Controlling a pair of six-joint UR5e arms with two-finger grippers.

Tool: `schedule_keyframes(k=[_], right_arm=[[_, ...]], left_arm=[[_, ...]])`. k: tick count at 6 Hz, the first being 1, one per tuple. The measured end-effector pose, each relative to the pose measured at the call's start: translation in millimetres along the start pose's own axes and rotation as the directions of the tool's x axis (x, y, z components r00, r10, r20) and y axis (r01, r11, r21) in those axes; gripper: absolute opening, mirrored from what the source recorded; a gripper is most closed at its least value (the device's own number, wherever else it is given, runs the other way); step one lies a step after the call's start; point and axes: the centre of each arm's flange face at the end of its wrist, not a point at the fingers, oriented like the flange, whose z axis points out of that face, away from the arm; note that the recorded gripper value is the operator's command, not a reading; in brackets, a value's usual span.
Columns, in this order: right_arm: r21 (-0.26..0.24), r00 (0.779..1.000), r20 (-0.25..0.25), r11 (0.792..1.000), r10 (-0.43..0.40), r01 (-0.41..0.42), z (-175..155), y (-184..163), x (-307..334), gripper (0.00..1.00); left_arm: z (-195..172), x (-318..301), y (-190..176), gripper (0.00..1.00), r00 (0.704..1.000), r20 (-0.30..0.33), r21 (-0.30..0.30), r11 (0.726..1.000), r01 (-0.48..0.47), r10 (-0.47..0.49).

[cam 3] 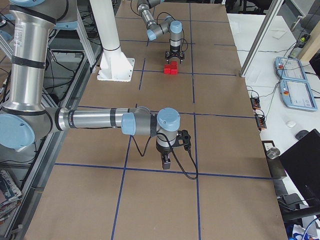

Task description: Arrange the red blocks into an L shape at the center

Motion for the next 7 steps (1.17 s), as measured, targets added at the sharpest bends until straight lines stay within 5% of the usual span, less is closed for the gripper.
schedule_keyframes(k=[2,4,5,6,7], right_arm=[[0.001,1.000,0.001,1.000,0.000,0.000,-0.5,-0.4,-0.5,1.00],[0.000,1.000,0.001,1.000,0.001,-0.001,-0.2,0.1,-0.3,1.00],[0.000,1.000,0.001,1.000,0.002,-0.002,-0.2,0.2,-0.3,1.00],[0.000,1.000,0.001,1.000,0.002,-0.002,-0.2,0.4,-0.3,1.00],[0.000,1.000,0.001,1.000,0.003,-0.003,-0.2,0.5,-0.4,1.00]], left_arm=[[-51.5,-1.2,-37.9,1.00,0.989,0.020,-0.017,0.989,-0.147,0.147],[-81.4,19.7,-100.8,1.00,0.918,0.006,-0.022,0.918,-0.395,0.396],[-89.7,23.9,-137.7,1.00,0.839,0.001,-0.015,0.838,-0.545,0.545],[-96.1,17.5,-187.8,1.00,0.703,0.010,-0.018,0.703,-0.711,0.711],[-103.8,9.7,-246.5,1.00,0.532,0.024,-0.018,0.532,-0.846,0.846]])
